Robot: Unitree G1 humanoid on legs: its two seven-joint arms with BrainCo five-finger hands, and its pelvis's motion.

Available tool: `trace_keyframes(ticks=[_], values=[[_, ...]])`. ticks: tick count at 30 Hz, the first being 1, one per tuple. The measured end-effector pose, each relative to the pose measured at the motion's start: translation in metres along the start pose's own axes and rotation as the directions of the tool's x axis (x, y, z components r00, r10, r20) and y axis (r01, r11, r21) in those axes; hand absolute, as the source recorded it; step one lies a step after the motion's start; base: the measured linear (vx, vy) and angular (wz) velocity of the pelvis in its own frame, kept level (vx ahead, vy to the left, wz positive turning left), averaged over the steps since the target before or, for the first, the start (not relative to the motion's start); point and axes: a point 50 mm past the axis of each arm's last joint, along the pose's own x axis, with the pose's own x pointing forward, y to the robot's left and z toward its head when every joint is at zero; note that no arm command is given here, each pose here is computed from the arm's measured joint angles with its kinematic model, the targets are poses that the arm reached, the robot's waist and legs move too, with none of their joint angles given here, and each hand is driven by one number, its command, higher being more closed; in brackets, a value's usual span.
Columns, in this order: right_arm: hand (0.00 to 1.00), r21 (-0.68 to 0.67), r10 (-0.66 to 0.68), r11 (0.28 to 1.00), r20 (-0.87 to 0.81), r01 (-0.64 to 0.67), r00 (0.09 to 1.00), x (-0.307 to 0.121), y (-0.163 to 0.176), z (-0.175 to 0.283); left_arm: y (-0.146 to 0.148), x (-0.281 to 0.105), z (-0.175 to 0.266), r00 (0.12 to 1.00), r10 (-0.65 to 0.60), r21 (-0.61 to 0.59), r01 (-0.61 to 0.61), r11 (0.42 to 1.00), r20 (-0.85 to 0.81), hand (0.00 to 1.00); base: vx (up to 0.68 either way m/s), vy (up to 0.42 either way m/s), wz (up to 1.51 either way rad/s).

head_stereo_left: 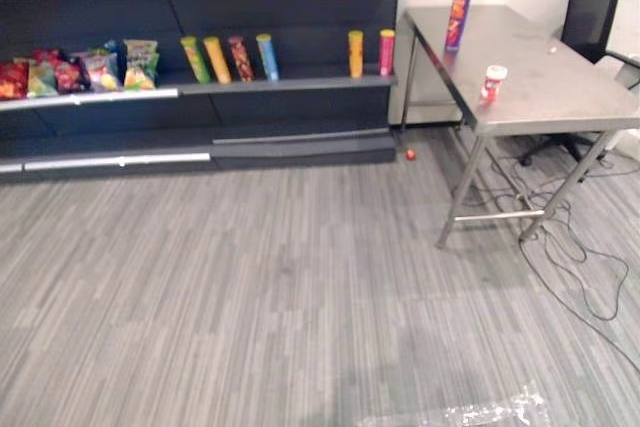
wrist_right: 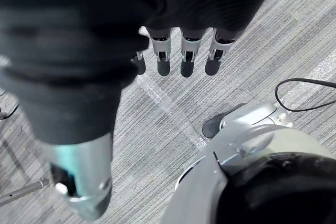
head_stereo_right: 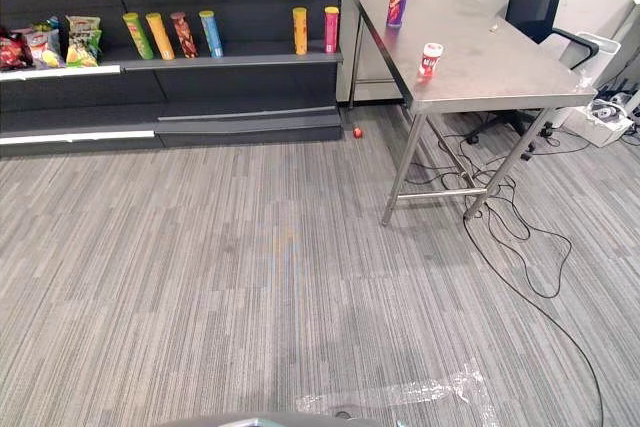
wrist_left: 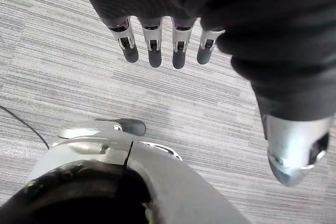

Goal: Put the gum and the chips on the shelf.

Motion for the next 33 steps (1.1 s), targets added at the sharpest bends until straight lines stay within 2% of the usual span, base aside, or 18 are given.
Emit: trace_keyframes(ticks=[23,28,33], values=[[0.00,0.063,0.008,0.998,0.021,-0.009,1.000,0.002,0.007,0.007,-0.001,0.001,0.004,1.000,-0.004,-0.009,0.004,1.000,0.012,0.00,-0.02,-0.020,0.00],[0.00,0.100,0.034,0.994,0.081,-0.042,0.996,0.004,0.018,0.022,-0.004,0.003,0.016,0.999,-0.001,-0.044,0.003,0.999,0.042,0.00,0.08,-0.032,0.01],[0.00,0.088,0.049,0.994,0.130,-0.061,0.990,0.004,0.026,0.026,-0.003,0.004,0.029,0.995,0.013,-0.156,0.002,0.988,0.097,0.00,0.08,-0.100,-0.05]])
